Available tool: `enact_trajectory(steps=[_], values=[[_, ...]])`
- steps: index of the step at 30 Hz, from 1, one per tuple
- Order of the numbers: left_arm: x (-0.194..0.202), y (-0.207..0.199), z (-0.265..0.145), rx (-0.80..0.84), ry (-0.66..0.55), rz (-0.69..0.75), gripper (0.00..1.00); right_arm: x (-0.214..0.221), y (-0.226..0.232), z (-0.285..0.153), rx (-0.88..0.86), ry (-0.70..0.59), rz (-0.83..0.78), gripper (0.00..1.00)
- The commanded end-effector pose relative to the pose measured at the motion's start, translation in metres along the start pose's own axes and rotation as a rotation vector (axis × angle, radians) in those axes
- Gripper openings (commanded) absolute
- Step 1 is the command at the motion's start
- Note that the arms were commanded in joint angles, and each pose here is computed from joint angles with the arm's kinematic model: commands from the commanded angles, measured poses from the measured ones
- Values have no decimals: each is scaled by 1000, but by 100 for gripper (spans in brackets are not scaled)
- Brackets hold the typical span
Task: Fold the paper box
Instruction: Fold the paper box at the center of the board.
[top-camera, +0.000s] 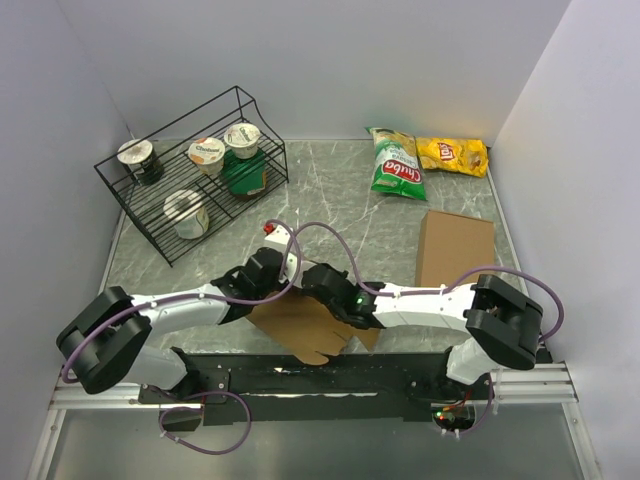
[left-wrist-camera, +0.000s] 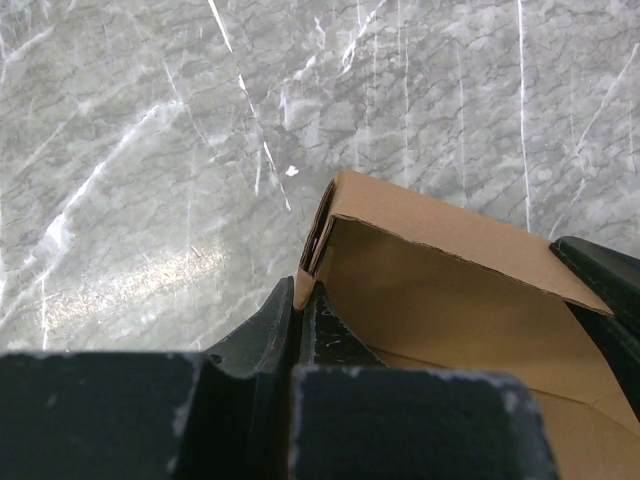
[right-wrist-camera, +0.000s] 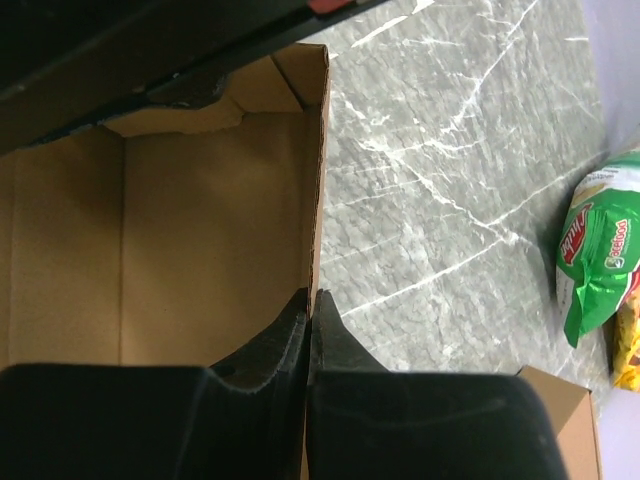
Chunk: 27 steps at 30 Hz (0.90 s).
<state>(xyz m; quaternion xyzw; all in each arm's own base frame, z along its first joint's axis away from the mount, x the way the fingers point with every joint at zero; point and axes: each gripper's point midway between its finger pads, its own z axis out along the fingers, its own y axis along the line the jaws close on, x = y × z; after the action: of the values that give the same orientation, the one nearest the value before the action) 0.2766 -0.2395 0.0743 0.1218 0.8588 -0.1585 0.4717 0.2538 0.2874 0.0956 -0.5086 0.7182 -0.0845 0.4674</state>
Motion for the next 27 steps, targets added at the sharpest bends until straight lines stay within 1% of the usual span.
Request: enact_trajectory(steps=[1,4,5,8,9,11,12,14,15,16,25,26,27], values=[[-7,19,3,-145,-41,-5,1,7,0,-7,22,22,-27,0],[-6,11,1,-97,-53,-48,1,10,-1,-8,22,24,-28,0],[-7,8,1,-81,-68,-66,1,6,-2,-8,27,4,-18,0],[-7,3,1,-48,-72,-88,17,5,-3,-8,27,-1,-29,0],[-6,1,2,-42,-68,-88,25,6,-3,-9,28,0,-32,0],[-3,-1,3,-32,-59,-95,31,4,-4,-9,29,-5,-31,0],[-4,-2,3,-23,-64,-102,41,3,-4,-9,31,-7,-28,0],[-1,-4,2,-11,-60,-112,46,4,-4,-8,32,-3,-22,0],[-3,-4,2,-5,-68,-119,51,6,-4,-8,32,6,-25,0],[-4,-6,1,3,-73,-124,55,6,-3,-8,32,7,-24,0],[-5,-9,-4,36,-96,-158,75,10,-7,-10,46,20,-16,0],[-5,-9,-4,39,-100,-160,80,9,-6,-10,44,18,-16,0],[-7,-10,-6,44,-110,-164,83,8,-7,-10,46,16,-13,0]])
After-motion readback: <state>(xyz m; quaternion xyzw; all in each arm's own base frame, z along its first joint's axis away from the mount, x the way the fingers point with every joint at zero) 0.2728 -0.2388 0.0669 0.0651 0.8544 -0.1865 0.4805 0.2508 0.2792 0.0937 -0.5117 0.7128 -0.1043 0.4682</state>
